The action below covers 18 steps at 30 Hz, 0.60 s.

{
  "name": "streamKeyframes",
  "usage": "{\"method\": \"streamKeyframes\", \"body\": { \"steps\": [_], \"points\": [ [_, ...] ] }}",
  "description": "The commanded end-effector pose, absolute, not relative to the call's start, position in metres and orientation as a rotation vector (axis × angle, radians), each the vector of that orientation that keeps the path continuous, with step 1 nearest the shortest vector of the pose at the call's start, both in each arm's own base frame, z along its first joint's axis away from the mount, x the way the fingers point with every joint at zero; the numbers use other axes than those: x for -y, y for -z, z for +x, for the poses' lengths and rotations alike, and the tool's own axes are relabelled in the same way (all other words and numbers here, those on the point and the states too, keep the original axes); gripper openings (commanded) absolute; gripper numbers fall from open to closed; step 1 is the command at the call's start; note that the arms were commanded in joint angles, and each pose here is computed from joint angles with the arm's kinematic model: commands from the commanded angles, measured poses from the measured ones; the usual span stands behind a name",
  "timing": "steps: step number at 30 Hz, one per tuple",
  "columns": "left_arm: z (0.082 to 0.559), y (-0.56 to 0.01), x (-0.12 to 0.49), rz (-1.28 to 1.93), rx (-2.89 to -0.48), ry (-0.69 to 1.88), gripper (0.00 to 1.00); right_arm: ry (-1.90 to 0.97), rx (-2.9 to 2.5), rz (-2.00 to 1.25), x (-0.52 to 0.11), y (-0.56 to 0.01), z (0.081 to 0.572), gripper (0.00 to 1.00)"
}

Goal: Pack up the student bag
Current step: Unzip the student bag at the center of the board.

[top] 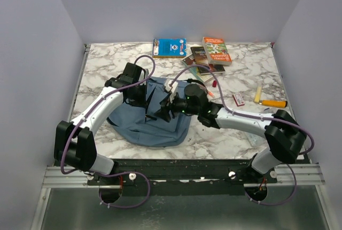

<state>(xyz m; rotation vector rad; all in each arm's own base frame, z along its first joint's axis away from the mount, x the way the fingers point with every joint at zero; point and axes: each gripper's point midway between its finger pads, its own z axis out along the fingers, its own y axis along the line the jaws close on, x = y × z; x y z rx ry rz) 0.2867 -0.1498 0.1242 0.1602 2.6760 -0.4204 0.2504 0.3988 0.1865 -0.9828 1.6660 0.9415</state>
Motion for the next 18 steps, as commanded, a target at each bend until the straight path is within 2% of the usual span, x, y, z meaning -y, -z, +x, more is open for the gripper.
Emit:
{"method": "streamKeyframes", "body": {
  "steps": [1, 4, 18],
  "points": [
    [0.289, -0.145, 0.160, 0.197, -2.597, 0.497, 0.00, -0.890, -1.433, -1.231, -0.433, -0.182, 0.231, 0.63],
    [0.288, -0.148, 0.161, 0.199, -2.591, 0.510, 0.00, -0.844, -1.424, -1.285, -0.439, -0.168, 0.229, 0.58],
    [0.286, -0.151, 0.165, 0.209, -2.584, 0.548, 0.00, -0.631, -1.407, -1.366, -0.446, -0.130, 0.248, 0.57]
  ]
}}
